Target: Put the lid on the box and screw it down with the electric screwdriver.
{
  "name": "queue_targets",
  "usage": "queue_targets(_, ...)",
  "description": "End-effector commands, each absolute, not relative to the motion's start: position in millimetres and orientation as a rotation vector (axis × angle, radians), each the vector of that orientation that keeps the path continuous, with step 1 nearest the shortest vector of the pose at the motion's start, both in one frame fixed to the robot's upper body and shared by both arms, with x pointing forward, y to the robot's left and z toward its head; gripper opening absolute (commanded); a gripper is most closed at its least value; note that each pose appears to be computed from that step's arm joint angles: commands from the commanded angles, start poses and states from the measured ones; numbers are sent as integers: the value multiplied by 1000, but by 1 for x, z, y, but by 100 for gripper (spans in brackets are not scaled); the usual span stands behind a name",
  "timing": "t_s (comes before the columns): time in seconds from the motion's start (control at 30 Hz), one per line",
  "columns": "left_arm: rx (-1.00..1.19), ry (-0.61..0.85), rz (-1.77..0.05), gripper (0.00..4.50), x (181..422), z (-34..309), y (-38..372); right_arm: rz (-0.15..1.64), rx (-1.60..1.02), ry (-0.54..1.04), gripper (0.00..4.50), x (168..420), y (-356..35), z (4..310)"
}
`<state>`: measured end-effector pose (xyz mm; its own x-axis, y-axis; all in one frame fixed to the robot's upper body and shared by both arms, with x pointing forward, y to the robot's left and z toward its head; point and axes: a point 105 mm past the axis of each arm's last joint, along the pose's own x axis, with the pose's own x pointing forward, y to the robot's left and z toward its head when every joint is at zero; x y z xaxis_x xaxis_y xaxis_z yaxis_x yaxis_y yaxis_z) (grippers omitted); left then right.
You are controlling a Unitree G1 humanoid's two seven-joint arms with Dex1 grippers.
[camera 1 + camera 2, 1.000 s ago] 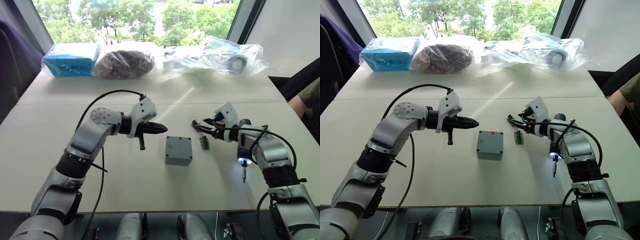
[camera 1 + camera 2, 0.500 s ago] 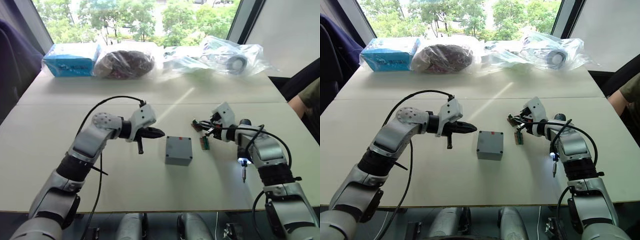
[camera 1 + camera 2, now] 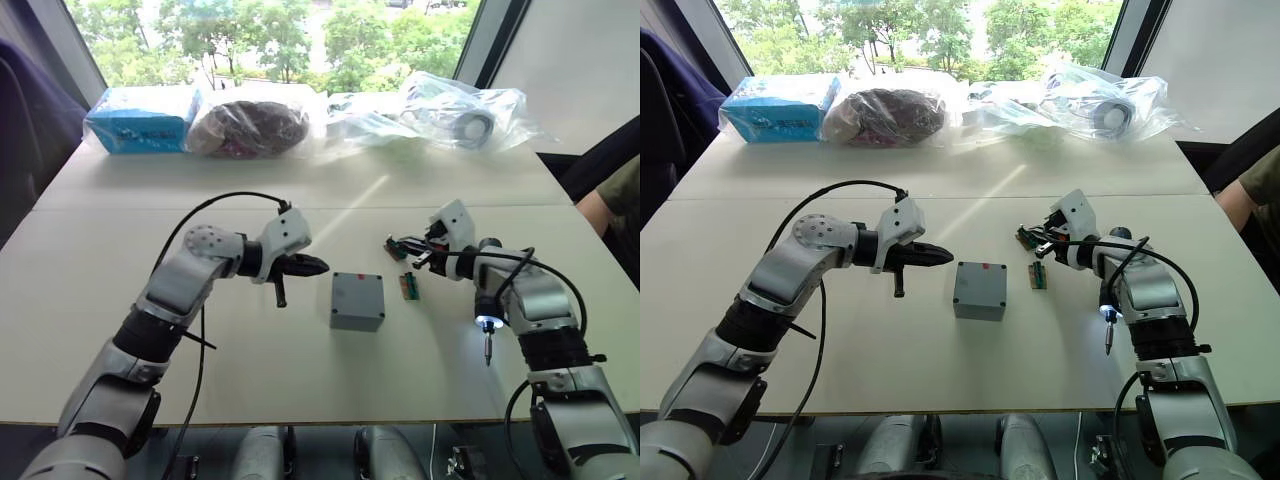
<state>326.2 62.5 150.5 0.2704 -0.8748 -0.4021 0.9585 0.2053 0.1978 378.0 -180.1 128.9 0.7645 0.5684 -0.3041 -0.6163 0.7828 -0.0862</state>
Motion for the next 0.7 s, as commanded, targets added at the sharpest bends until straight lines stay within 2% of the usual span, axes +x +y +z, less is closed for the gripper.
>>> queue_targets(0.03,452,167,-1292,0,328,162,62,651,-174,165,7,378,-180,159)
queue_targets(0.17,423,163,-1303,0,327,166,63,658,-176,122,7,372,-178,174)
queue_targets(0.3,352,161,-1367,0,313,181,68,790,-157,95,7,339,-156,188)
queue_targets(0.43,366,189,-1413,0,300,185,74,857,-171,141,7,311,-144,182)
queue_targets(0.7,400,224,-1428,0,296,179,75,894,-153,211,7,289,-137,167)
